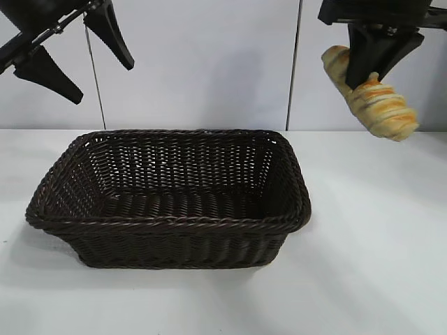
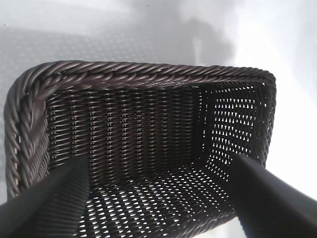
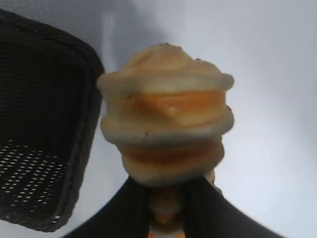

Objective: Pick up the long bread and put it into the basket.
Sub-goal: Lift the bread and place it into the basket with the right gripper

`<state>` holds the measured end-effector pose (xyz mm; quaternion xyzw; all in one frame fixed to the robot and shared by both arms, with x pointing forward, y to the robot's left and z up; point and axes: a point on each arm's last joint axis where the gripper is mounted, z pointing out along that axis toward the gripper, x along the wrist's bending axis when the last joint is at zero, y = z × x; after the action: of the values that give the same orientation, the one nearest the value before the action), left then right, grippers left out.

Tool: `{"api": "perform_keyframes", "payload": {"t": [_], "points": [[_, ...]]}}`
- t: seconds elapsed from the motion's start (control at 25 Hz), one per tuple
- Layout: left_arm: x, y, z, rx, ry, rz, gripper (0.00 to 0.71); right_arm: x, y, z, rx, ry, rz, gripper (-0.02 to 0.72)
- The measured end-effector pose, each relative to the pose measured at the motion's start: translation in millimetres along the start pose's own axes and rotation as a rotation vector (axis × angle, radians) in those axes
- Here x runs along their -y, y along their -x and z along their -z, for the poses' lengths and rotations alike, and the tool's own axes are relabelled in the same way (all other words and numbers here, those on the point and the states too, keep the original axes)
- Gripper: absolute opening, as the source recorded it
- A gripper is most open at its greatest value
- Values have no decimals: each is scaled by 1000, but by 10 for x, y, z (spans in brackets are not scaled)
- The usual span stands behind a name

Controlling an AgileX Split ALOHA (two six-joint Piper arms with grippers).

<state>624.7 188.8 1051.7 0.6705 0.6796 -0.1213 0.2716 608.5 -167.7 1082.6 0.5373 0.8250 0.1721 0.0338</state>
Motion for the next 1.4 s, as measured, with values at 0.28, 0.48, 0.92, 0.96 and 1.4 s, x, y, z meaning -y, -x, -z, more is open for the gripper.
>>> {"api": "perform_keyframes", "payload": {"t": [0.28,0.48,0.92,0.96,1.4], "points": [[1,0,0,0,-1,0,565,-61,-569,-102,-50,50,107,139],[1,0,0,0,-1,0,565,-87,-827,-351,-71,38,159,138],[1,0,0,0,-1,-1,565,-185,-891,-969,-125,30,88,138],[1,0,0,0,-1,-1,565,-184,-892,-991,-128,26,85,138],[1,0,0,0,-1,-16,565,-173,-893,-1019,-133,12,108,290]]}}
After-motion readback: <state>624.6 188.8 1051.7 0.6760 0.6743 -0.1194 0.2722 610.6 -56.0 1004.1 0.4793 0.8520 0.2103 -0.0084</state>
